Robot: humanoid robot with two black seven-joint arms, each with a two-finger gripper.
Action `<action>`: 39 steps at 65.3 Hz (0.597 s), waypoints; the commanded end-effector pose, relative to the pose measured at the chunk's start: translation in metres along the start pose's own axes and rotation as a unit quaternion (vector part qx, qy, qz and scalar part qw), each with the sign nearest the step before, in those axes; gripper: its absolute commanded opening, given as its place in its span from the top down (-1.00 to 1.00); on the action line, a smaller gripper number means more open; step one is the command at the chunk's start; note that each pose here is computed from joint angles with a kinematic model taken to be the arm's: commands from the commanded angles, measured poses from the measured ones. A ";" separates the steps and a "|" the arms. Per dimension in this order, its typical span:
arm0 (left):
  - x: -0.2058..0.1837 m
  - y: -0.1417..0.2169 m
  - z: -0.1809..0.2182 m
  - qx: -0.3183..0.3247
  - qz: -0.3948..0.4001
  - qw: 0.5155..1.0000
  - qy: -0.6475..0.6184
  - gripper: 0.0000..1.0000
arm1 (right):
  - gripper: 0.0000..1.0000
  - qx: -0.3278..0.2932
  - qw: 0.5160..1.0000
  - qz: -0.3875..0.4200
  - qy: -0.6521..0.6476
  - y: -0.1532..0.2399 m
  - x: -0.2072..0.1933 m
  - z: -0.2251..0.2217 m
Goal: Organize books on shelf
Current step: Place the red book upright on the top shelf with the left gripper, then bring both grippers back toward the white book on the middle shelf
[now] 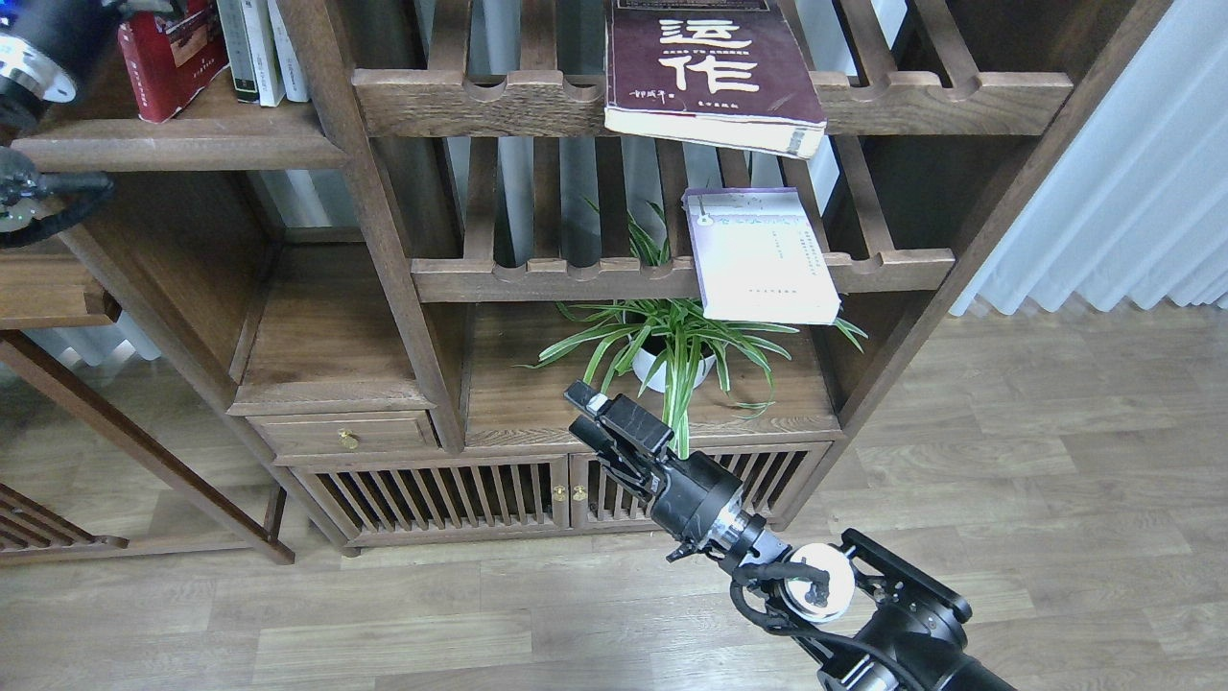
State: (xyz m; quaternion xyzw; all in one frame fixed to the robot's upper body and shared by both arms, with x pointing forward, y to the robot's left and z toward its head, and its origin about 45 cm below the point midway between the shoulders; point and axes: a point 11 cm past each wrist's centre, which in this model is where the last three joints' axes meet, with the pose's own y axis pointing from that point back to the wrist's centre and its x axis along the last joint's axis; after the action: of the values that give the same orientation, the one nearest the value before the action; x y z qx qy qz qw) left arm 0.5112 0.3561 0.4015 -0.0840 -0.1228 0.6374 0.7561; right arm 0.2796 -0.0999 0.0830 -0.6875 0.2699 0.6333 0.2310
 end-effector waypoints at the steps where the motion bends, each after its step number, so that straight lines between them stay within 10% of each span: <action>1: -0.004 -0.001 0.008 -0.030 0.002 0.999 0.037 0.00 | -0.65 0.000 1.000 0.000 0.000 0.000 0.000 0.000; 39: -0.034 0.030 0.037 -0.148 -0.042 0.965 0.212 -0.12 | -0.73 0.004 1.000 -0.006 0.000 -0.001 -0.004 -0.003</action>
State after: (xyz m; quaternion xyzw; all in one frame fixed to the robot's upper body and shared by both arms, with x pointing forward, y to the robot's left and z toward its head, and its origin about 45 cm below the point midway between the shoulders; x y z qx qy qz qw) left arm 0.4825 0.3226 0.4388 -0.2949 -0.0804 0.5550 0.7736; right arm 0.2811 -0.1001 0.0859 -0.6877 0.2684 0.6318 0.2362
